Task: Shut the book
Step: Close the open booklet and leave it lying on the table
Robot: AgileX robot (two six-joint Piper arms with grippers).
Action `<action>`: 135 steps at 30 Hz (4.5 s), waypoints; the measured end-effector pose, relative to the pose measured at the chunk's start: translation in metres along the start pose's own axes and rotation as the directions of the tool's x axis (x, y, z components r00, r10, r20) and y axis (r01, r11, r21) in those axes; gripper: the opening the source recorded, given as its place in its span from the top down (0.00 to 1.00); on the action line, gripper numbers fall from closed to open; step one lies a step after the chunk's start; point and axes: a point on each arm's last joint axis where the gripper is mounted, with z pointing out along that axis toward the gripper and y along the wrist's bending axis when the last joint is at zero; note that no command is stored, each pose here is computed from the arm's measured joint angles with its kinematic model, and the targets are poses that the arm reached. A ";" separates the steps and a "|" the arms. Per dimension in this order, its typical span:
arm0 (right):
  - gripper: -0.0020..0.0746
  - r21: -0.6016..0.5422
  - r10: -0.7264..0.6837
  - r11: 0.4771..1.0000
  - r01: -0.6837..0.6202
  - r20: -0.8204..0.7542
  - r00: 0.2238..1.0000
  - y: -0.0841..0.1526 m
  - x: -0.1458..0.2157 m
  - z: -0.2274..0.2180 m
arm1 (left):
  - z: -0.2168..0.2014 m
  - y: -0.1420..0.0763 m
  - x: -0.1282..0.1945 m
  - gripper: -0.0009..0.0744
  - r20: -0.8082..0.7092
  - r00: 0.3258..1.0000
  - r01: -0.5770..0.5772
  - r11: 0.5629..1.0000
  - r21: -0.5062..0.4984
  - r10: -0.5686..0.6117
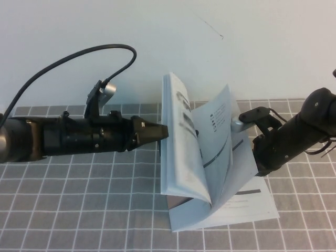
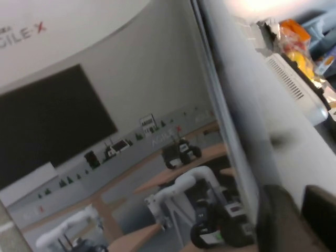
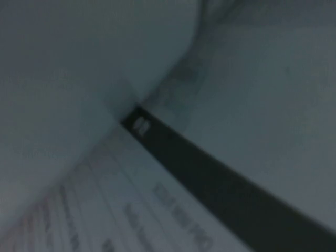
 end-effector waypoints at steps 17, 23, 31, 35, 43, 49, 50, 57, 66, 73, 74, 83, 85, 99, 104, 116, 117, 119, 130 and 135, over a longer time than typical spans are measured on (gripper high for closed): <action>0.98 0.348 -0.207 0.923 0.163 0.093 0.974 0.018 -0.018 -0.120 | -0.022 -0.053 -0.016 0.40 0.067 0.966 -0.255 0.961 0.104 0.249; 0.98 0.397 -0.252 0.903 0.164 0.181 0.951 0.034 -0.021 -0.158 | -0.024 -0.066 -0.022 0.38 0.070 0.956 -0.292 0.938 0.186 0.284; 0.98 0.414 -0.294 0.891 0.184 0.219 0.930 0.058 -0.012 -0.205 | -0.029 -0.087 -0.046 0.82 0.128 0.922 -0.385 0.900 0.205 0.366; 0.98 0.425 -0.328 0.875 0.234 0.162 0.931 0.072 0.003 -0.229 | -0.040 -0.095 -0.060 0.96 0.141 0.904 -0.421 0.898 0.131 0.403; 0.98 0.449 -0.268 0.862 0.237 0.006 0.964 0.095 0.054 -0.268 | -0.098 -0.092 -0.059 0.99 -0.162 0.828 -0.561 0.781 -0.274 0.537; 0.98 0.465 -0.196 0.870 0.161 0.027 0.980 0.116 0.105 -0.281 | -0.166 -0.100 -0.047 0.99 -0.134 0.851 -0.490 0.676 -0.550 0.508; 0.98 0.466 -0.181 0.873 0.143 0.038 0.983 0.119 0.116 -0.279 | -0.175 -0.101 -0.043 0.99 -0.103 0.852 -0.468 0.657 -0.591 0.514; 0.98 0.487 -0.118 0.873 0.008 0.195 0.974 0.130 0.184 -0.249 | -0.218 -0.107 0.013 0.99 0.049 0.758 -0.322 0.438 -0.839 0.651; 0.98 0.430 -0.125 0.898 -0.096 0.458 0.880 0.141 0.233 -0.214 | -0.210 -0.108 0.064 0.99 0.121 0.726 -0.293 0.464 -0.836 0.677; 0.98 0.414 -0.103 0.904 -0.106 0.452 0.886 0.138 0.245 -0.196 | -0.201 -0.102 0.071 0.99 0.107 0.750 -0.312 0.492 -0.813 0.653; 0.98 0.413 -0.101 0.905 -0.106 0.449 0.888 0.138 0.247 -0.195 | -0.201 -0.102 0.071 0.99 0.114 0.751 -0.307 0.497 -0.812 0.650; 0.98 0.407 -0.091 0.907 -0.104 0.433 0.897 0.138 0.248 -0.193 | -0.192 -0.106 0.078 0.99 0.136 0.797 -0.319 0.601 -0.733 0.589; 0.98 0.407 -0.091 0.907 -0.104 0.433 0.897 0.138 0.248 -0.193 | -0.189 -0.107 0.081 0.99 0.117 0.810 -0.341 0.625 -0.702 0.574; 0.98 0.397 -0.084 0.911 -0.109 0.439 0.895 0.139 0.248 -0.193 | -0.190 -0.117 0.110 0.99 0.081 0.766 -0.426 0.600 -0.677 0.637; 0.98 0.388 -0.077 0.915 -0.113 0.441 0.894 0.139 0.248 -0.193 | -0.211 -0.122 0.147 0.99 0.113 0.602 -0.425 0.437 -0.793 0.790; 0.98 0.383 -0.073 0.917 -0.116 0.445 0.892 0.140 0.248 -0.193 | -0.201 -0.069 0.227 0.99 0.069 0.567 -0.444 0.375 -0.814 0.821; 0.98 0.383 -0.073 0.917 -0.116 0.445 0.892 0.140 0.248 -0.193 | -0.201 -0.066 0.228 0.99 0.070 0.574 -0.438 0.378 -0.816 0.816; 0.98 0.383 -0.073 0.917 -0.116 0.445 0.892 0.140 0.248 -0.193 | -0.201 -0.061 0.230 0.99 0.070 0.578 -0.425 0.373 -0.825 0.813; 0.98 0.381 -0.072 0.917 -0.117 0.446 0.892 0.140 0.248 -0.193 | -0.210 -0.055 0.233 0.99 0.221 0.645 -0.233 0.463 -0.855 0.732; 0.98 0.381 -0.072 0.917 -0.117 0.446 0.892 0.140 0.248 -0.193 | -0.212 -0.056 0.236 0.99 0.213 0.628 -0.233 0.441 -0.867 0.749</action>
